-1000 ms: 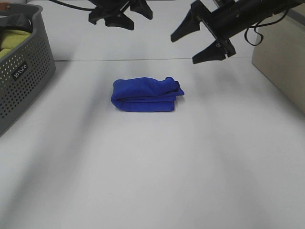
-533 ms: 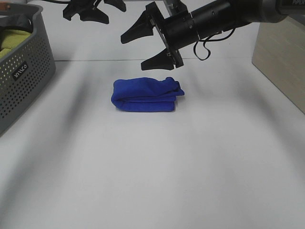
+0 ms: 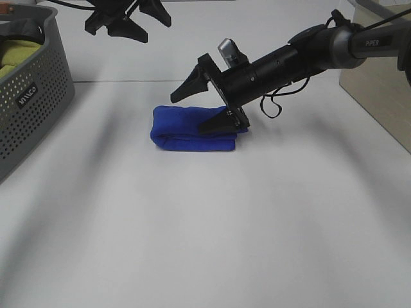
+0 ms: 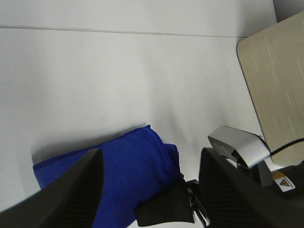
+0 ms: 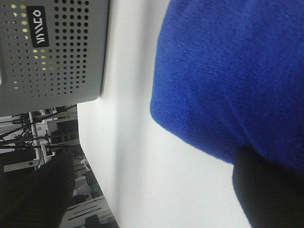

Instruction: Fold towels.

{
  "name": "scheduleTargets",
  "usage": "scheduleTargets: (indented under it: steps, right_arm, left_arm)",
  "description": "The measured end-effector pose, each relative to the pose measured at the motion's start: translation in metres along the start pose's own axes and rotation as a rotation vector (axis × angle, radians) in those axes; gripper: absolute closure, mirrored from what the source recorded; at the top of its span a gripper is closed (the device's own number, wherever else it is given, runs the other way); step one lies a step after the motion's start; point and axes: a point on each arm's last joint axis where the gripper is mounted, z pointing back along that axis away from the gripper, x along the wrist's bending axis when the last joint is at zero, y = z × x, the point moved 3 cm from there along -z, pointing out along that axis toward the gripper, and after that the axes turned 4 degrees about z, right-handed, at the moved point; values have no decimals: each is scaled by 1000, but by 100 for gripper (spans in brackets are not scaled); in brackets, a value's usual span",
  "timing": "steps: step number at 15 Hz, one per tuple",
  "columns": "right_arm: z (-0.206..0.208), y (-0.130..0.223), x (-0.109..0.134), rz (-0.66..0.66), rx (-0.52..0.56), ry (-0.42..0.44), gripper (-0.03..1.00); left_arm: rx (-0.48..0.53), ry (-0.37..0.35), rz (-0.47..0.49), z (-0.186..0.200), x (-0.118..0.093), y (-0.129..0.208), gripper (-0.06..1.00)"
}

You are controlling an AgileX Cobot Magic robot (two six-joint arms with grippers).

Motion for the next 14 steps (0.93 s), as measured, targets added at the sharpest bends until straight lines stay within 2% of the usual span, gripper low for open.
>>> scheduleTargets:
  steps: [5,7,9,11,14]
  right_arm:
    - [-8,6,-11,-75,35,-5,12]
    - [-4,5,-4,-61,38,-12,12]
    - [10,6,14,-1,56,2,12]
    - [33,9,36,76,91,89,12]
    - [74,13,55,152,102,325,12]
  left_arm:
    - [47,-25,-26,3,1,5,37]
    - [21,-60,-75,18,-5,2,37]
    - [-21,-99,-132,45,-18,-2,37]
    - [-23,-165,-178,65,-23,-2,37]
    - [-69,-224,-201,87,-29,-5,37]
